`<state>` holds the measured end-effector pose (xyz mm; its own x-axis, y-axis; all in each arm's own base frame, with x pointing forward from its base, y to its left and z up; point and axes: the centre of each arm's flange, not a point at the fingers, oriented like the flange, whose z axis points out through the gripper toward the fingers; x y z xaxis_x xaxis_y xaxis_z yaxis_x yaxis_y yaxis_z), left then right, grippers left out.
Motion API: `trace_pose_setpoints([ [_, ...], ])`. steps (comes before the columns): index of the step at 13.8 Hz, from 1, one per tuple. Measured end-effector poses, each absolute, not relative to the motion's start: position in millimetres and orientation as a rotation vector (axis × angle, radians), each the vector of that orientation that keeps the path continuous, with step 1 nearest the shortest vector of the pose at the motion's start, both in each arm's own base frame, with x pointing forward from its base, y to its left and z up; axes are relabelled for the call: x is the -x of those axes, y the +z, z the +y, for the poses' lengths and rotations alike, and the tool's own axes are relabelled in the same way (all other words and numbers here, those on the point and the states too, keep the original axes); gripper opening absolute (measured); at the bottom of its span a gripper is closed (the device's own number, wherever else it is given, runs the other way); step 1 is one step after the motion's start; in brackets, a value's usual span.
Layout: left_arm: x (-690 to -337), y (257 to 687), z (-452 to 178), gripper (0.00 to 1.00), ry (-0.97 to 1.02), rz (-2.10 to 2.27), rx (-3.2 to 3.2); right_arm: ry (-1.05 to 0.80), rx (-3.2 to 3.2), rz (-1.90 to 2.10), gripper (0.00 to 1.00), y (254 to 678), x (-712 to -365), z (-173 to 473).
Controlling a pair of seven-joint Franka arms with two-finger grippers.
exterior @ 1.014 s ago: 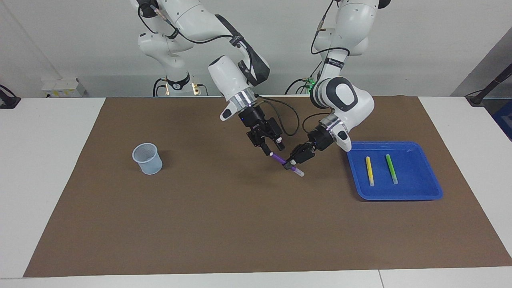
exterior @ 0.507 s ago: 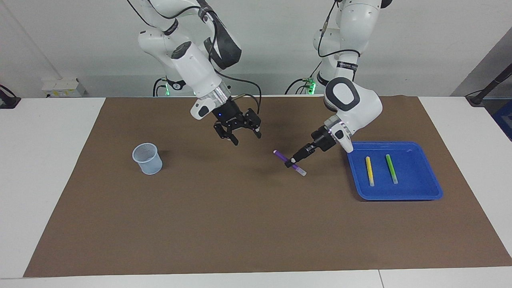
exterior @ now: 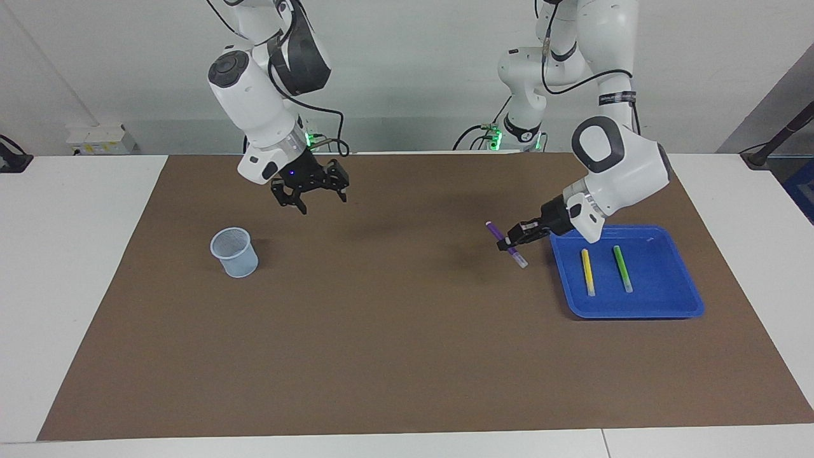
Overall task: Right arm passes pens to left for tray arrangement
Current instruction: 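Open the right gripper and withdraw it while the left gripper carries the pen, then lower the purple pen into the blue tray and open the left gripper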
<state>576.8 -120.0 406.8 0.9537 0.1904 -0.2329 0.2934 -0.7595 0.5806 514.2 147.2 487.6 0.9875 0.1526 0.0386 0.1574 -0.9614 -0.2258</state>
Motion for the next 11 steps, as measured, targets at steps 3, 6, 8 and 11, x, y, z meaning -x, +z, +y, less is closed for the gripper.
trace_pose_setpoints([
  [3, -582.8, 434.5, -83.5, 0.17, -0.261, 0.216, -2.638, 0.044, 3.008, -0.385, 1.0, 490.7, -508.6, 109.2],
  [6, -585.9, 439.0, -65.0, 0.17, -0.282, 0.126, -2.817, 0.092, 3.071, -0.541, 1.0, 488.7, -508.7, 82.2],
  [8, -588.2, 436.4, -54.9, 0.17, -0.299, 0.07, -2.903, 0.092, 3.064, -0.615, 1.0, 489.4, -511.7, 55.3],
  [11, -592.0, 437.6, -12.3, 0.17, -0.302, -0.018, -2.972, 0.091, 3.064, -0.6, 1.0, 489.6, -513.5, 33.2],
])
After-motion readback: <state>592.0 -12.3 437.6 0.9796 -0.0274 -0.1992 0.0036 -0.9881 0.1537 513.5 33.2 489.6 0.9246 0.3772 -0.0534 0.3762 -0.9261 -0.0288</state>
